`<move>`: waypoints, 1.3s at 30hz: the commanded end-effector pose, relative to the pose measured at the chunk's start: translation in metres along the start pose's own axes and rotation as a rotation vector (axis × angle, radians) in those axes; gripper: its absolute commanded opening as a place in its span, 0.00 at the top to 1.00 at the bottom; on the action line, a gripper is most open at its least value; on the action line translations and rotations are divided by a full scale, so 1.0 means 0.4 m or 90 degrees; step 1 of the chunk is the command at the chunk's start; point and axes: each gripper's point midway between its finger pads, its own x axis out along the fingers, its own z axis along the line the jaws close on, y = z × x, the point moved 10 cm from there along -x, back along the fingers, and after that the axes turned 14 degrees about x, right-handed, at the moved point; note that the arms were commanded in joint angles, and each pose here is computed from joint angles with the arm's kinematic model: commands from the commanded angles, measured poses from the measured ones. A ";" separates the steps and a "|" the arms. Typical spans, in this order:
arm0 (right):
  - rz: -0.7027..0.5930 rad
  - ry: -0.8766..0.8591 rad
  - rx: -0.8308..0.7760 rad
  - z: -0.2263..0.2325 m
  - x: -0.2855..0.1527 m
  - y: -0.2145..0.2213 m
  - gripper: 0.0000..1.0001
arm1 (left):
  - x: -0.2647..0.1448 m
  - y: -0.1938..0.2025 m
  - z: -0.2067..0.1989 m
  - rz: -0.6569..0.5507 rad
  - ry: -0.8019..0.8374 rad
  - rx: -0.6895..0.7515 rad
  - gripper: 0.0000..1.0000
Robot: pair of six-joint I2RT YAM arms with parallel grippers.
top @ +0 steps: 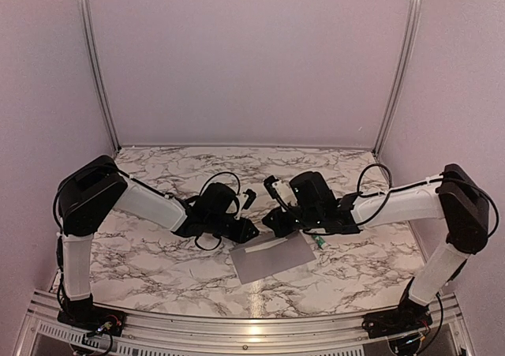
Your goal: Place the letter into the envelope and seal it
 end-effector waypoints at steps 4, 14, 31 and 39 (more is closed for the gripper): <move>0.050 0.021 -0.001 -0.020 0.039 0.041 0.96 | -0.030 0.022 -0.017 0.032 -0.116 0.058 0.80; 0.102 -0.005 -0.007 -0.021 0.015 0.075 0.98 | -0.036 0.010 -0.015 0.021 -0.139 0.056 0.80; 0.198 0.051 -0.006 -0.074 0.080 0.143 0.98 | -0.138 -0.031 -0.046 0.027 -0.125 0.091 0.77; 0.201 0.050 -0.009 -0.077 0.091 0.145 0.98 | -0.176 -0.009 -0.118 0.032 0.025 0.147 0.69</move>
